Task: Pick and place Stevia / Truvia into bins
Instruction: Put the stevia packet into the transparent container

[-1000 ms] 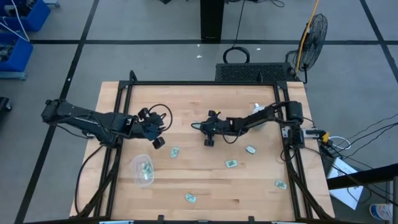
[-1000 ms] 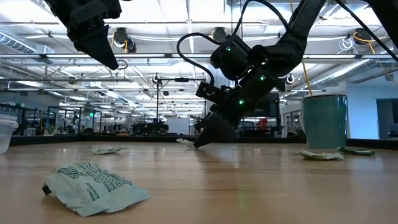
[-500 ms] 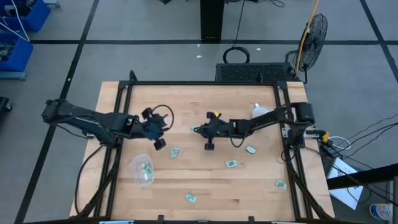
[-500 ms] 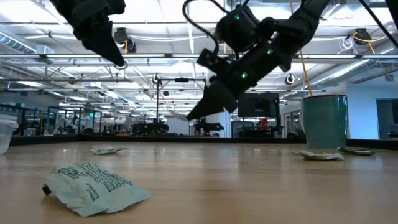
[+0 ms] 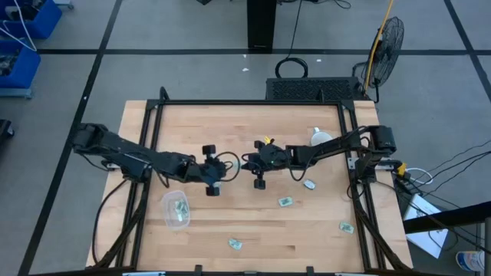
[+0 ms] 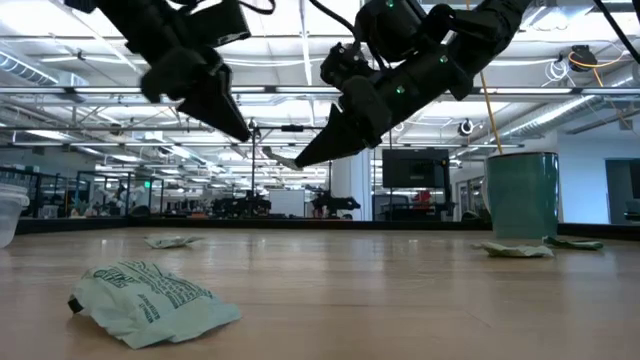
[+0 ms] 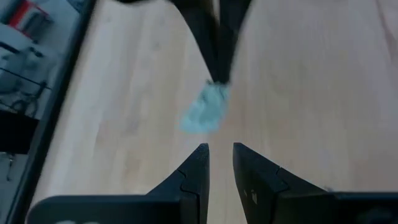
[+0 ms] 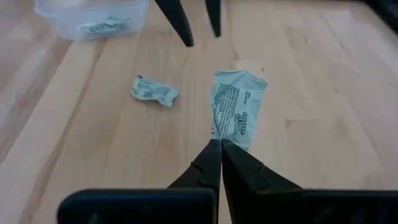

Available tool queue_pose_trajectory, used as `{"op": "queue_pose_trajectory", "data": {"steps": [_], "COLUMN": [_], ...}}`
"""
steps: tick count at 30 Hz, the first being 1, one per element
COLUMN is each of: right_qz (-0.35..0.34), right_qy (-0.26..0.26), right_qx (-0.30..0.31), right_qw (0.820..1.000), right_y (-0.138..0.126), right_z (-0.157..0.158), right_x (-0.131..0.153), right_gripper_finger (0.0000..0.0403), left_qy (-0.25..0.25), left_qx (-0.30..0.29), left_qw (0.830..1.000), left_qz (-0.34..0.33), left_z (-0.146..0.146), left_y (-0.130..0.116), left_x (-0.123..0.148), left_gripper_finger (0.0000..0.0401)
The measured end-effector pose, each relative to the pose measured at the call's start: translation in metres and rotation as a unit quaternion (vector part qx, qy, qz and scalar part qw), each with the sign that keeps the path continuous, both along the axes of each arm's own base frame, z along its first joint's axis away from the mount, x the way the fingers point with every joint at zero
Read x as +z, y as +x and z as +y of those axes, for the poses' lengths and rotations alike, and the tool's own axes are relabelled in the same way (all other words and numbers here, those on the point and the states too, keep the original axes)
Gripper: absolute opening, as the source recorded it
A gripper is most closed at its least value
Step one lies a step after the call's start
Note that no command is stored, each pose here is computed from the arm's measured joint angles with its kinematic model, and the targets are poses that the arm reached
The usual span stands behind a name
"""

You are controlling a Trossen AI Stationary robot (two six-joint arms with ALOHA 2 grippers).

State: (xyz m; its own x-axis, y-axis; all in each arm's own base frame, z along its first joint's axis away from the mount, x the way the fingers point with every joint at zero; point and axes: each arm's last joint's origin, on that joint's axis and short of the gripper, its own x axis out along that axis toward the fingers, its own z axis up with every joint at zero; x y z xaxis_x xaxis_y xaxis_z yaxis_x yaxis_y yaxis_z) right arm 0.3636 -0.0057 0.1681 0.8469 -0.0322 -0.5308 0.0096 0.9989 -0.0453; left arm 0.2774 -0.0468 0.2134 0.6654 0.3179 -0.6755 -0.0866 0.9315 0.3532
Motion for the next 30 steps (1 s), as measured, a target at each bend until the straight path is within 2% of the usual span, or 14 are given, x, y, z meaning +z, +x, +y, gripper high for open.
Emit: {"op": "queue_pose_trajectory", "data": {"steps": [6, 12, 19, 26, 30], "right_qz": [0.009, -0.006, -0.01, -0.015, -0.031], "right_qy": [0.04, 0.131, 0.133, 0.133, 0.145], "right_qx": [-0.023, 0.015, 0.017, 0.018, 0.013], "right_qw": [0.999, 0.991, 0.991, 0.991, 0.989], "right_y": [-0.001, 0.0, 0.001, 0.001, 0.003], "right_z": [-0.006, -0.009, -0.01, -0.01, -0.01], "right_x": [-0.002, 0.002, 0.003, 0.003, 0.006], "right_gripper_finger": [0.0001, 0.0001, 0.0002, 0.0002, 0.0002], "left_qy": [0.028, 0.055, 0.047, 0.022, 0.037], "left_qx": [-0.04, -0.08, -0.085, -0.078, -0.092], "left_qw": [0.998, 0.995, 0.995, 0.996, 0.995], "left_qz": [-0.029, -0.014, -0.019, -0.026, -0.001], "left_z": [-0.003, -0.004, -0.004, -0.005, -0.006], "left_y": [0.012, 0.013, 0.013, 0.014, 0.022], "left_x": [-0.001, -0.001, 0.0, -0.002, -0.017], "left_gripper_finger": [0.0079, 0.0079, 0.0086, 0.0148, 0.0175]}}
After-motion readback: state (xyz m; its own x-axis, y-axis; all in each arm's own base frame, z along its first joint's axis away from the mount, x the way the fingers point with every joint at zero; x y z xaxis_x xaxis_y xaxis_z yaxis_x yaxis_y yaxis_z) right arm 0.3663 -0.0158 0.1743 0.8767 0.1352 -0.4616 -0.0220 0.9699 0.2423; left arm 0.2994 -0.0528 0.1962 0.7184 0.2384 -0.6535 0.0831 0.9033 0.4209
